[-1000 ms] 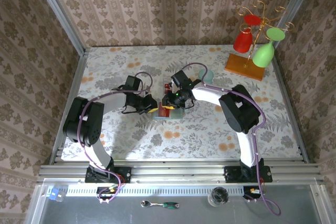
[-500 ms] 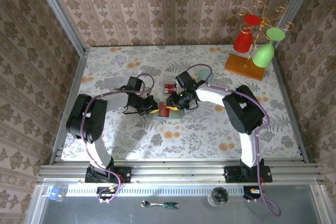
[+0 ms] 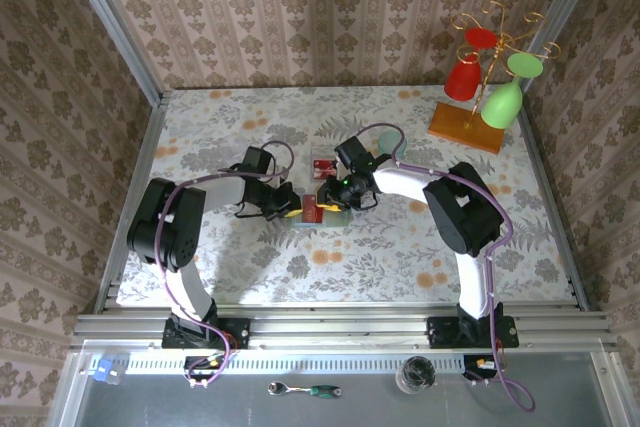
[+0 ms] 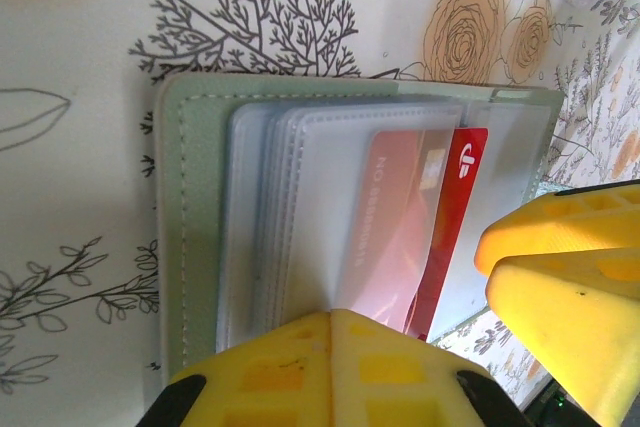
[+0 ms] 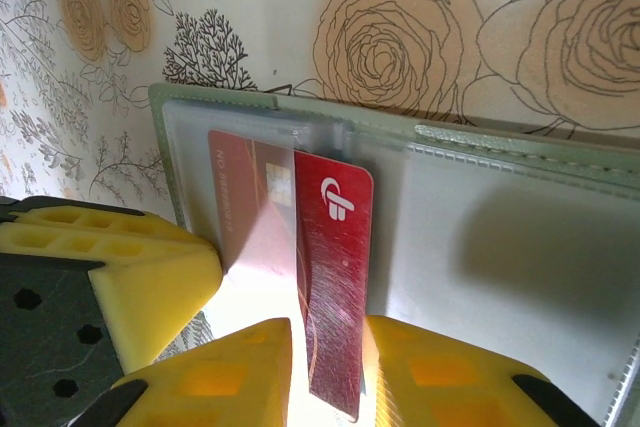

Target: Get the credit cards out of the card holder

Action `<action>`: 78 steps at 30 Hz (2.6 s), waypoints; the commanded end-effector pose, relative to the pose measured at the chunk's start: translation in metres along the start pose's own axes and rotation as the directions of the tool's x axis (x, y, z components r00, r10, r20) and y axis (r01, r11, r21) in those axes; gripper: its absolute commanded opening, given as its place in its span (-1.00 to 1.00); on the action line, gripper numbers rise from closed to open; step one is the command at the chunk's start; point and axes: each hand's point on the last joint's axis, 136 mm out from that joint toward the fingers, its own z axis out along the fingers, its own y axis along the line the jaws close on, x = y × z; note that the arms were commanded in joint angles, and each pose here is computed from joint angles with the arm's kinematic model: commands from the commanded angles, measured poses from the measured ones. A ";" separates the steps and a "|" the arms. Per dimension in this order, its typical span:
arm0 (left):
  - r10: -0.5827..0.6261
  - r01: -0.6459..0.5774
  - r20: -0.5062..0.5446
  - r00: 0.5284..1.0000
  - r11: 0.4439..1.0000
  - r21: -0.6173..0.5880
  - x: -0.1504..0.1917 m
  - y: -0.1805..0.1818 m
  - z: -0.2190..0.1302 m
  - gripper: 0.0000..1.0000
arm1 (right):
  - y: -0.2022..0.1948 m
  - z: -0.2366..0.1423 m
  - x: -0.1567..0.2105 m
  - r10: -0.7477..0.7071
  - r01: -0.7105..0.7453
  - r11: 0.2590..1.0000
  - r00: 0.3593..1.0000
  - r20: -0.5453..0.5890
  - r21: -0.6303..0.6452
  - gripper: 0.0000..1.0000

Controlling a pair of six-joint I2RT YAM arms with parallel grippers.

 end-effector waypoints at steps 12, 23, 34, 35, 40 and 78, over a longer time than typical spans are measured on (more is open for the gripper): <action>-0.024 0.023 -0.032 0.999 0.998 -0.051 0.005 0.013 0.005 -0.86 | -0.004 0.015 0.003 0.039 -0.040 0.998 0.999 -0.032 -0.042 -0.49; -0.027 0.024 -0.038 0.999 0.998 -0.061 0.006 0.015 0.005 -0.87 | 0.002 0.001 -0.003 0.025 -0.023 0.998 1.000 0.019 -0.063 -0.50; -0.024 0.021 -0.037 0.999 0.998 -0.060 0.005 0.014 0.004 -0.87 | 0.002 -0.004 -0.003 0.029 -0.026 0.996 0.999 0.035 -0.083 -0.50; -0.024 0.022 -0.037 0.999 0.998 -0.061 0.005 0.014 0.004 -0.87 | 0.002 -0.005 -0.003 0.030 -0.027 0.996 0.999 0.036 -0.082 -0.50; -0.025 0.022 -0.037 0.999 0.998 -0.061 0.005 0.014 0.004 -0.87 | -0.006 -0.002 0.001 0.046 -0.044 0.997 0.999 0.026 -0.057 -0.50; -0.030 0.026 -0.050 0.998 0.997 -0.071 0.007 0.016 0.005 -0.89 | 0.003 0.008 -0.002 0.081 -0.079 0.984 0.997 0.008 -0.162 -0.68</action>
